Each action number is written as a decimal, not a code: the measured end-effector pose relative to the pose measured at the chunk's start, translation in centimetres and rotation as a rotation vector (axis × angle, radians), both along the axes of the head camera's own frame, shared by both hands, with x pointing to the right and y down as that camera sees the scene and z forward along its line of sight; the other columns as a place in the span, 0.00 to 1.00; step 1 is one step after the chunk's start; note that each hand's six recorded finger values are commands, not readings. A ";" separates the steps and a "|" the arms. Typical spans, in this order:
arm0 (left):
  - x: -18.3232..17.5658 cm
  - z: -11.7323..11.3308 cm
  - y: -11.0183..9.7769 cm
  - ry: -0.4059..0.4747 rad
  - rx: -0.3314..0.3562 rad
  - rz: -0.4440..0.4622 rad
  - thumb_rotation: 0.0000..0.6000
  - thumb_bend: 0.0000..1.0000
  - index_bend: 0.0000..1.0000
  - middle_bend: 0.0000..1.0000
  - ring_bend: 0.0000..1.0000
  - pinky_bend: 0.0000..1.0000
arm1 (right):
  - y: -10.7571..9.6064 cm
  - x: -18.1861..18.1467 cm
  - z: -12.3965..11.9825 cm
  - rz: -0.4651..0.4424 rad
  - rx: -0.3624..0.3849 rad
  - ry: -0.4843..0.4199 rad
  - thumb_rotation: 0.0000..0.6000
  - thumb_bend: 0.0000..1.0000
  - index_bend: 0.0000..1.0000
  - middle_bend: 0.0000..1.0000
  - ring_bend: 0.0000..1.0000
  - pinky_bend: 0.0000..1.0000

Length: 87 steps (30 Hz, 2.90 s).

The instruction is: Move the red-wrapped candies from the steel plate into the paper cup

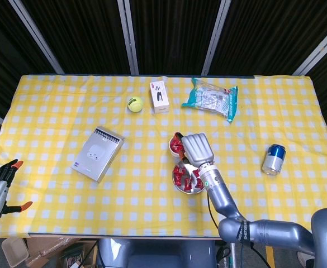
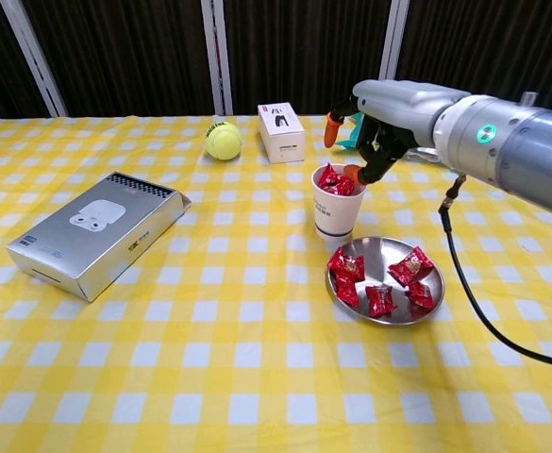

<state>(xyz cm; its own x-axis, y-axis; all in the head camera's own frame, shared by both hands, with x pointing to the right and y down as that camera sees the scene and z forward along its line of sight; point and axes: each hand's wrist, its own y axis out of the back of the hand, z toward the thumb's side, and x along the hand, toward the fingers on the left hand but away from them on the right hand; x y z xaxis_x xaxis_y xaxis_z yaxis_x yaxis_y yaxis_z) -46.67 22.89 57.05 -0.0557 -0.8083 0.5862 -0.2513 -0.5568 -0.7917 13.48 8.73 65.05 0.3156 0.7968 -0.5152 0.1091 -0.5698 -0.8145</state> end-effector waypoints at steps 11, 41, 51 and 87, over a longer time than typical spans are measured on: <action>0.2 -0.1 0.0 -0.004 0.015 0.018 1.00 0.00 0.00 0.00 0.00 0.00 | 6.9 4.0 -0.2 -0.067 -0.119 0.078 1.00 0.37 0.34 0.82 0.92 1.00; 0.0 -0.2 0.1 -0.005 0.016 0.019 1.00 0.00 0.00 0.00 0.00 0.00 | 9.5 6.7 5.5 0.025 -0.206 0.176 1.00 0.37 0.43 0.82 0.92 1.00; 0.1 -0.2 0.2 -0.007 0.014 0.019 1.00 0.01 0.00 0.00 0.00 0.00 | 9.9 7.1 6.0 0.026 -0.226 0.186 1.00 0.37 0.53 0.82 0.92 1.00; 0.1 0.0 -0.1 -0.009 0.011 0.013 1.00 0.00 0.00 0.00 0.00 0.00 | 0.6 2.1 -1.5 0.061 -0.012 -0.037 1.00 0.49 0.59 0.82 0.92 1.00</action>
